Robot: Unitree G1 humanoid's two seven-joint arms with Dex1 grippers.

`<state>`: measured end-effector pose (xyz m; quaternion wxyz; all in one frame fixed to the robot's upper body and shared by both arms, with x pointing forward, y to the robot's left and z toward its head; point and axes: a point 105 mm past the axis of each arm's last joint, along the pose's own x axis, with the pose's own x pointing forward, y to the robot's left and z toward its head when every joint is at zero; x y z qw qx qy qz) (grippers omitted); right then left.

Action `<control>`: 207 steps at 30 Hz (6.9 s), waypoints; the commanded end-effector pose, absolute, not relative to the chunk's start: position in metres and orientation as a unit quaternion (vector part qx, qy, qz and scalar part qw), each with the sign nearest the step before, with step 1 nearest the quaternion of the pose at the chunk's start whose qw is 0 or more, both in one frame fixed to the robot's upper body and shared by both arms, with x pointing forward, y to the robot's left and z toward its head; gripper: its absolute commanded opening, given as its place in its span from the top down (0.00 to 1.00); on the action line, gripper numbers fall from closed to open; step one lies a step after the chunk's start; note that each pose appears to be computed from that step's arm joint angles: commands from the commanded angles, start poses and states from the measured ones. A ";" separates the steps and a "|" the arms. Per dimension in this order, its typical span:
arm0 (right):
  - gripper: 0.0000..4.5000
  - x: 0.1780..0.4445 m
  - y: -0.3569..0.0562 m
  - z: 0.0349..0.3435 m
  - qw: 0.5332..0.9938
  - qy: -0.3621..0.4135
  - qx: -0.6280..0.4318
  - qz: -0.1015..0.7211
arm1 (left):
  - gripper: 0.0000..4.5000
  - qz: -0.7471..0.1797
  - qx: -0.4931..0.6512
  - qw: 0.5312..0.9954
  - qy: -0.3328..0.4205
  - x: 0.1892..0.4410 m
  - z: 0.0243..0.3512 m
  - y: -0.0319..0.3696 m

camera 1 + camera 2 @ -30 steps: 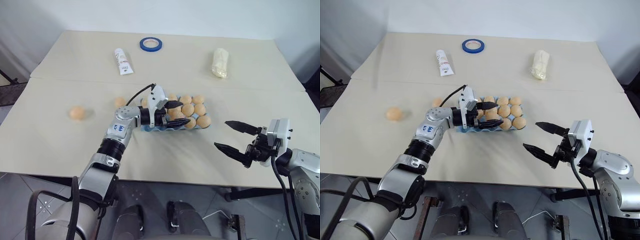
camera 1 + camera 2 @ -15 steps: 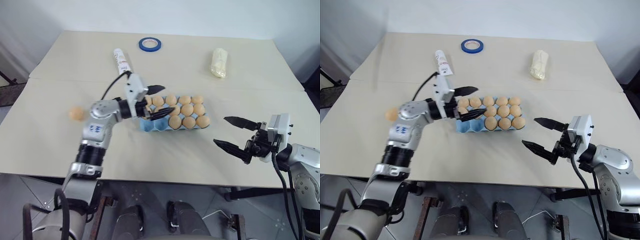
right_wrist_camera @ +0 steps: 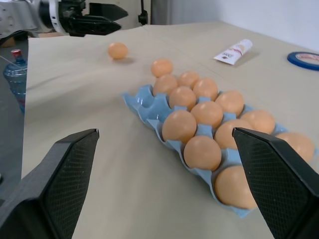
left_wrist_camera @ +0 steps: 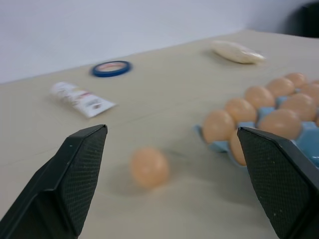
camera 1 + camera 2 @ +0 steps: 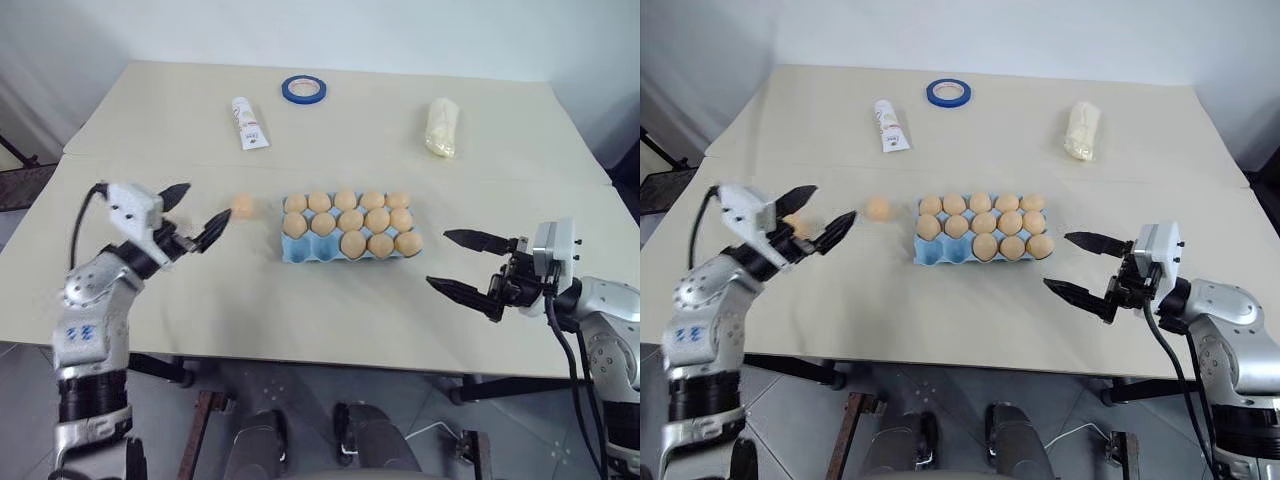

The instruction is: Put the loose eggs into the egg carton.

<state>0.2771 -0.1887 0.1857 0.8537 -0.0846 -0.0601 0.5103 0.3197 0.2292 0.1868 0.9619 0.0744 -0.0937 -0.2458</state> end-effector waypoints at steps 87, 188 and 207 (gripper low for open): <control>0.00 0.273 -0.199 0.197 0.881 -0.107 -0.077 0.454 | 0.63 -0.610 0.088 0.788 -0.001 0.380 0.176 0.073; 0.00 0.298 -0.183 0.195 0.865 -0.101 -0.072 0.485 | 0.66 -0.357 0.059 0.929 -0.072 0.387 0.193 0.169; 0.00 0.282 -0.193 0.188 0.885 -0.100 -0.070 0.449 | 0.66 -0.514 0.065 0.855 -0.007 0.373 0.176 0.093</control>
